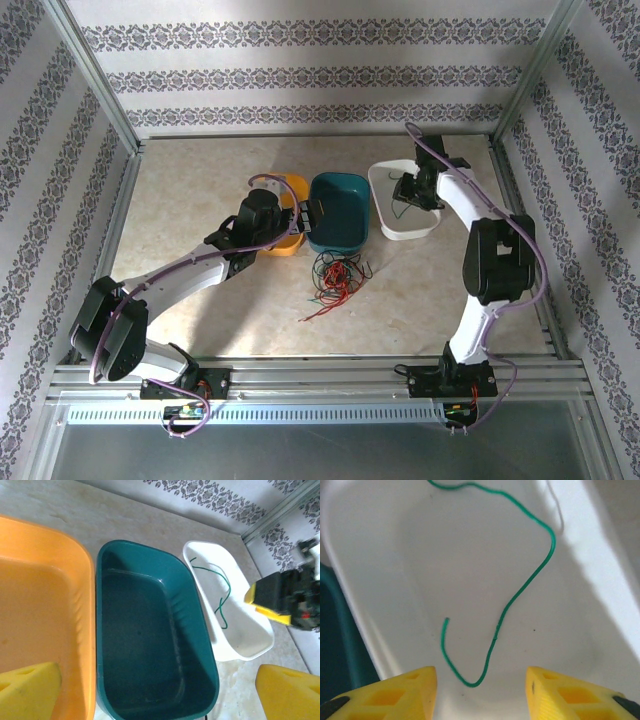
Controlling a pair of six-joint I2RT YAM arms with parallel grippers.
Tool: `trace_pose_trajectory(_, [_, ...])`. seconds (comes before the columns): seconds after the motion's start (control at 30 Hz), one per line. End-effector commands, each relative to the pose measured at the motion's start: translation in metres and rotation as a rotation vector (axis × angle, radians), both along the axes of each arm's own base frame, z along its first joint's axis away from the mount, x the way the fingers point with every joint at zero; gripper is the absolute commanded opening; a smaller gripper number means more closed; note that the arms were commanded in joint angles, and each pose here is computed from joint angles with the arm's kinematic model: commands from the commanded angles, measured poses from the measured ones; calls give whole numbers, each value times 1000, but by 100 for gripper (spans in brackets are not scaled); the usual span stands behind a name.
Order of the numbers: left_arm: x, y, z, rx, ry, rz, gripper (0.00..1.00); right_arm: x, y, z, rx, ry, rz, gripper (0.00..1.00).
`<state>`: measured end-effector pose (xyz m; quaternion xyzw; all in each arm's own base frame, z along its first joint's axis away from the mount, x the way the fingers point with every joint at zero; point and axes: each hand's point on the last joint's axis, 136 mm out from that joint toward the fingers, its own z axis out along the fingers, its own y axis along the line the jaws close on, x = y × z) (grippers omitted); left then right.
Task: Untangle the cables
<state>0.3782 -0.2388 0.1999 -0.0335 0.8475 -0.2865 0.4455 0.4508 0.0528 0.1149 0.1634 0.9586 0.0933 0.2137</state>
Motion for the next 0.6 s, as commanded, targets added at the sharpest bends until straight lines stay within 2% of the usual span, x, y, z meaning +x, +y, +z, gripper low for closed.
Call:
trace_pose_trajectory(0.0, [-2, 1, 4, 41, 0, -34, 99, -5, -7, 51, -44, -116, -15, 54])
trace_pose_trajectory(0.13, [-10, -2, -2, 62, 26, -80, 99, -27, 1, 77, -43, -178, 14, 55])
trace_pose_trajectory(0.23, [-19, -6, -14, 80, 71, -133, 99, -55, 36, 81, 14, -209, 122, 54])
trace_pose_trajectory(0.37, [-33, -12, -36, 136, 138, -200, 100, -112, 100, 51, 100, -135, 349, 54])
trace_pose_trajectory(0.57, [-48, -18, -66, 194, 218, -254, 98, -182, 161, 1, 136, -4, 618, 50])
